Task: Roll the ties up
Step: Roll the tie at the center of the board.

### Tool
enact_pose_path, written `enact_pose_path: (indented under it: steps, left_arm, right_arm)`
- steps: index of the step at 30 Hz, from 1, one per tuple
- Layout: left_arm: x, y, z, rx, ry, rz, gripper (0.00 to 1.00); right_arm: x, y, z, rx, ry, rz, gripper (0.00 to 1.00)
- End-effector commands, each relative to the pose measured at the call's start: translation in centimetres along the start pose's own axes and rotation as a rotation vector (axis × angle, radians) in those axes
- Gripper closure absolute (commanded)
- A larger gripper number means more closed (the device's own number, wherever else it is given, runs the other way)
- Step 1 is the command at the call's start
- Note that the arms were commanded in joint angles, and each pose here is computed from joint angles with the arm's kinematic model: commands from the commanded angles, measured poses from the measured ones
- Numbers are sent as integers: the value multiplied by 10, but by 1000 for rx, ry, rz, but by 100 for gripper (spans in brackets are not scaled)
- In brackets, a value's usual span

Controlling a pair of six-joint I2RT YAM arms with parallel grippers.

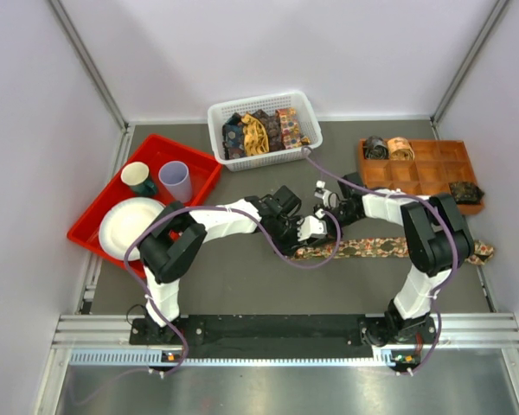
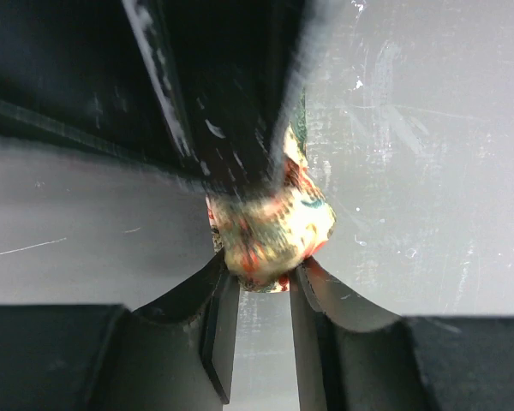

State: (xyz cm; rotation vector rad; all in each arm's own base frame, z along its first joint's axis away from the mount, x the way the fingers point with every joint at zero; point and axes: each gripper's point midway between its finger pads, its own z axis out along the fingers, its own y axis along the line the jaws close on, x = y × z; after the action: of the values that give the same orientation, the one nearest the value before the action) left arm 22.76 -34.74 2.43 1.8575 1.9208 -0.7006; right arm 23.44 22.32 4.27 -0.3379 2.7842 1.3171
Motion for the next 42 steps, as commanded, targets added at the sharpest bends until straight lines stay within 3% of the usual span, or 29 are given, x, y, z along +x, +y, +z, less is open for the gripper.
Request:
enact_pose_path:
  steps: [1, 4, 8, 9, 11, 13, 19, 25, 30, 36, 42]
  left_arm:
    - [29, -8, 11, 35, 96, -19, 67]
    - [29, -9, 11, 39, 94, -19, 67]
    - [29, -10, 9, 36, 91, -25, 66]
    - [27, -9, 7, 30, 85, -23, 61]
    - [27, -9, 5, 25, 79, -25, 54]
    - [23, -10, -1, 13, 53, -18, 44]
    - [21, -6, -10, -25, 32, 16, 29]
    - [23, -1, -2, -30, 43, 21, 30]
    - [24, 0, -1, -25, 48, 33, 39]
    - [19, 2, 0, -38, 28, 18, 33]
    - [22, 0, -1, -33, 43, 14, 42]
  right_arm:
    - [1, 24, -10, -81, -12, -63, 59]
    - [3, 18, -10, -54, -13, -69, 61]
    - [5, -1, -7, 29, -3, -79, 83]
    - [4, -4, -7, 34, -5, -77, 94]
    - [5, -13, -5, 65, -8, -71, 100]
    - [7, -21, -1, 87, -6, -69, 100]
    - [5, -38, 6, 136, -10, -64, 100]
    - [-2, -41, 10, 141, -26, -49, 100]
    - [-11, -25, 2, 110, -60, -88, 100]
    - [-14, -19, -2, 100, -65, -112, 100]
    - [-4, -38, 9, 129, -16, -71, 100]
